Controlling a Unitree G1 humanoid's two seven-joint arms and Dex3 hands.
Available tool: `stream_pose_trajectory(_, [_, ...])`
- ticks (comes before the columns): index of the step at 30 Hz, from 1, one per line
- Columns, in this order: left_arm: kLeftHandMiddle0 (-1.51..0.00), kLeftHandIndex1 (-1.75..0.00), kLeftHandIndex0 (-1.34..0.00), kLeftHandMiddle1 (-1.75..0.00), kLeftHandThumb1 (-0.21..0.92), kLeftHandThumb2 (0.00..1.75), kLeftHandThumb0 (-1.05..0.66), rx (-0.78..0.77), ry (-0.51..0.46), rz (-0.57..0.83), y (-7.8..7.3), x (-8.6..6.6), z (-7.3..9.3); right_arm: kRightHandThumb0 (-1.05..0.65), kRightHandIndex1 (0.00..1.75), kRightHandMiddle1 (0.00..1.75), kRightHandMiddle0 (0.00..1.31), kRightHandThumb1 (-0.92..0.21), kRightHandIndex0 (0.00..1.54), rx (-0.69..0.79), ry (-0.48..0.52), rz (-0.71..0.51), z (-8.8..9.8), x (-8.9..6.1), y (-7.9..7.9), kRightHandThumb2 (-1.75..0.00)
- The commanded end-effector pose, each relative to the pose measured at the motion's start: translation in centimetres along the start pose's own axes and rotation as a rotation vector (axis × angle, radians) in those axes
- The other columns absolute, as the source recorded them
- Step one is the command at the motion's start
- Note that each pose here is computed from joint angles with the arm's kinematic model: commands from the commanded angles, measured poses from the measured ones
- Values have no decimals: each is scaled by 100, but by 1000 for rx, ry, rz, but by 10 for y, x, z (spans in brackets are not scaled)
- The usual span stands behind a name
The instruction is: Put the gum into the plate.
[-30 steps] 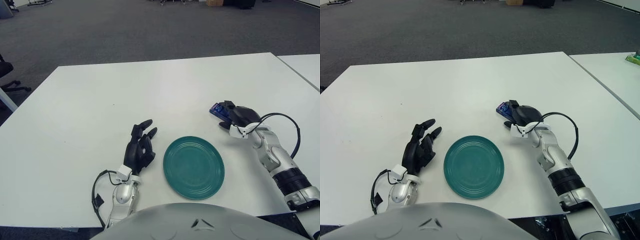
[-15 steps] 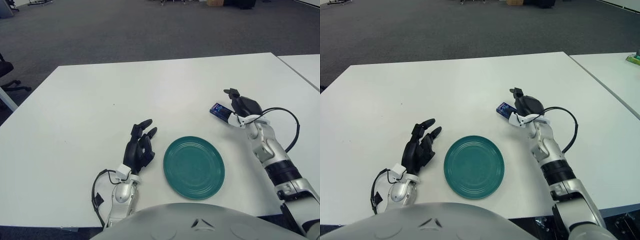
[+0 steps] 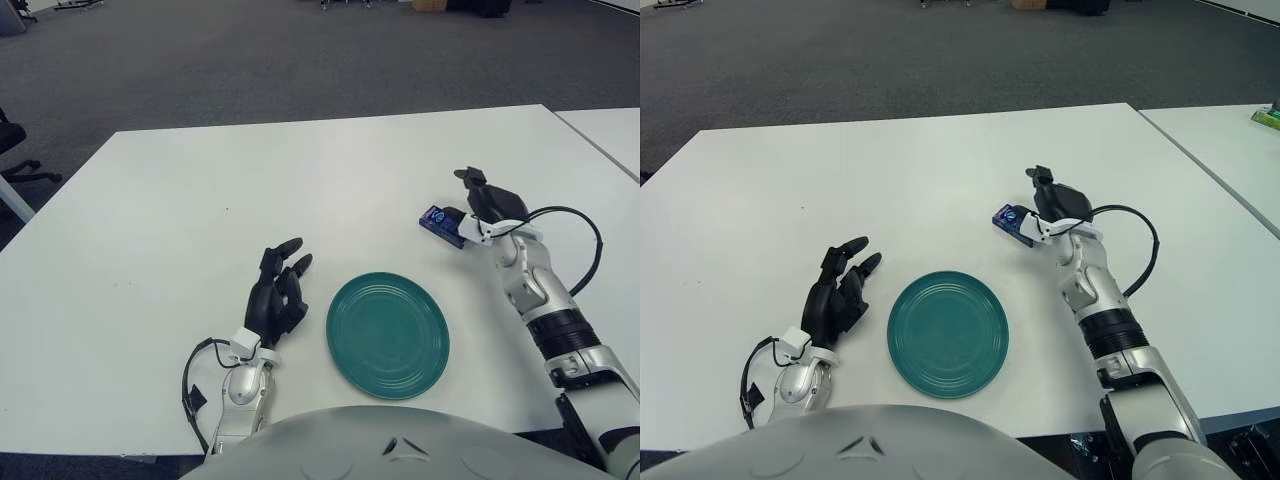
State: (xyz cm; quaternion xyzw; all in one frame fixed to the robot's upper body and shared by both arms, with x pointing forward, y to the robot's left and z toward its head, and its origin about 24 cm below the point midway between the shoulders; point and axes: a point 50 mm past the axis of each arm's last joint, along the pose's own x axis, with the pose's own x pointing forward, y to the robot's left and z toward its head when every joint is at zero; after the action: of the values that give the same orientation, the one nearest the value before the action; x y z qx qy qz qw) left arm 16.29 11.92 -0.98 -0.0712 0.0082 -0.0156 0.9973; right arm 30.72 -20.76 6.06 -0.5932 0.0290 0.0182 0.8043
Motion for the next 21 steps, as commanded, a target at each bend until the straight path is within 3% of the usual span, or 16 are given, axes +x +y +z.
stream_pose_trajectory(1, [-49, -93, -15, -32, 92, 87, -79, -2, 64, 12, 4, -5, -10, -71, 3, 54, 0, -92, 44, -23, -6, 11, 4, 4, -3, -51])
stream_pose_trajectory(11, [-50, -93, -15, -34, 92, 87, -79, -4, 65, 15, 5, -6, -9, -69, 1, 56, 0, -92, 41, -47, 0, 78, 6, -2, 8, -43])
stream_pose_trajectory(21, [-50, -93, -15, -36, 92, 87, -79, -10, 74, 5, 4, -7, -10, -71, 2, 57, 0, -92, 43, -75, -8, 116, 9, -11, 7, -45])
